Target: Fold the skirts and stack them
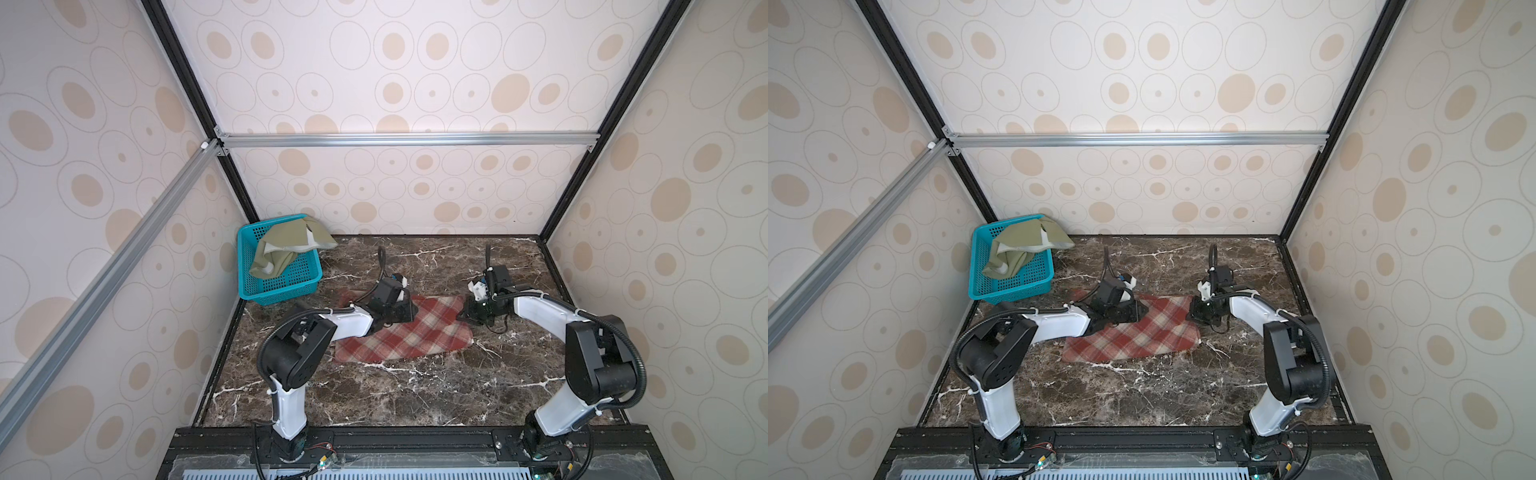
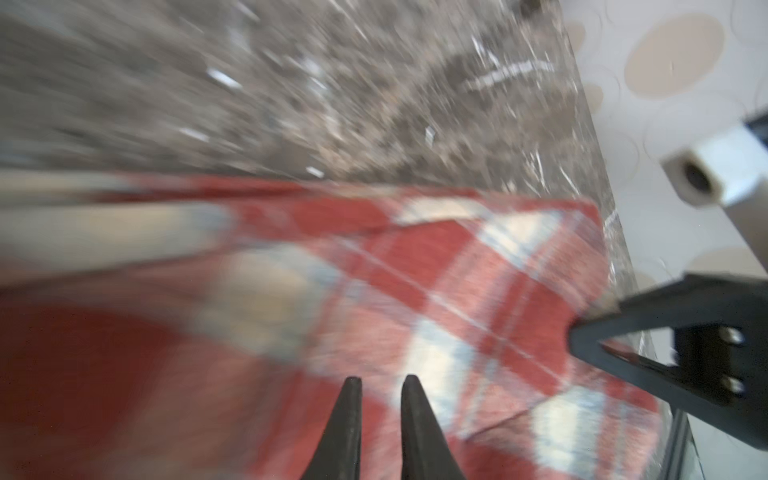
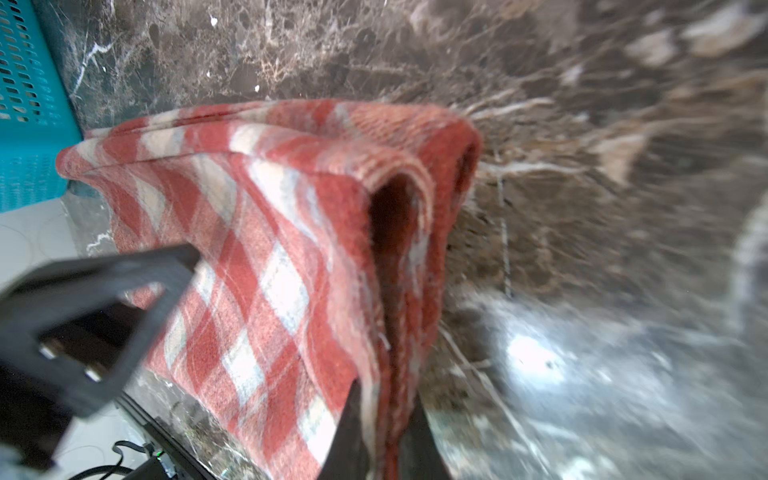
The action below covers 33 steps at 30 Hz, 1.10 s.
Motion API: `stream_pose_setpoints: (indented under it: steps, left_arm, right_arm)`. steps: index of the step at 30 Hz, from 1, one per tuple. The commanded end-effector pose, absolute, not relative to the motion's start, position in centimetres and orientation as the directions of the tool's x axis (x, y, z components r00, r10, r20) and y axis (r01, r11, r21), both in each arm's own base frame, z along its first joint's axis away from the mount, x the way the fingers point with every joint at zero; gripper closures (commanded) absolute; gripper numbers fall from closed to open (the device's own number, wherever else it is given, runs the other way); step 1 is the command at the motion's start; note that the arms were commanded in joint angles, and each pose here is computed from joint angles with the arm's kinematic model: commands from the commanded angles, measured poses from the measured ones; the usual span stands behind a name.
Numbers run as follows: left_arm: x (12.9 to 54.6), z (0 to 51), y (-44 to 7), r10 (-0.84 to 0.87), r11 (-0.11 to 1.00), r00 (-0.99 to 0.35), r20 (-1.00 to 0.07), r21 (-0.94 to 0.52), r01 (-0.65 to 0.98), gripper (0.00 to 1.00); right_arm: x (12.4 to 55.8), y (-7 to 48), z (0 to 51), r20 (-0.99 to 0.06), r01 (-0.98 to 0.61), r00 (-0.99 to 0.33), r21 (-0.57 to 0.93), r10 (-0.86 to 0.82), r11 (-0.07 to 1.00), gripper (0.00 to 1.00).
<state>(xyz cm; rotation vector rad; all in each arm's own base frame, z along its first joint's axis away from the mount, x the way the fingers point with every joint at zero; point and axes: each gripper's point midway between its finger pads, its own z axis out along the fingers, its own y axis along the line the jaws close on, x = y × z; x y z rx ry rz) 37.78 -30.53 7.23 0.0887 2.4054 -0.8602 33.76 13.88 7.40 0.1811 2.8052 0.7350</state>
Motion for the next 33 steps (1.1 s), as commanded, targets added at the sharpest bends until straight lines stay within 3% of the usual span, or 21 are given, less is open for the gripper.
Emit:
stream_pose_setpoints:
  steps: [1, 10, 15, 29, 33]
  left_arm:
    - [38.0, 7.3, -26.3, -0.134, 0.845, -0.816, -0.562, -0.495, 0.202, 0.82]
    - [35.9, 5.9, -21.7, -0.121, 0.891, -0.83, -0.544, -0.429, 0.151, 0.82]
    - [33.6, 4.4, -20.5, -0.114, 0.897, -0.847, -0.519, -0.42, 0.138, 0.83]
    - [29.7, 1.6, -23.7, -0.112, 0.825, -0.894, -0.435, -0.542, 0.161, 0.85]
    - [29.1, 1.3, -25.2, -0.125, 0.793, -0.899, -0.42, -0.587, 0.164, 0.85]
  right_arm:
    - [32.2, 11.7, 8.7, -0.188, 0.047, -0.973, 0.395, 0.131, 0.918, 1.0]
    - [32.0, 8.9, 12.0, -0.229, 0.022, -0.97, 0.262, 0.084, 0.965, 1.0]
    - [32.7, 8.9, 13.9, -0.267, 0.029, -0.958, 0.266, 0.103, 0.963, 1.0]
    - [34.0, 10.4, 17.0, -0.337, 0.014, -0.934, 0.299, 0.119, 0.954, 1.0]
    - [34.1, 11.2, 17.8, -0.359, -0.018, -0.931, 0.238, 0.071, 0.971, 1.0]
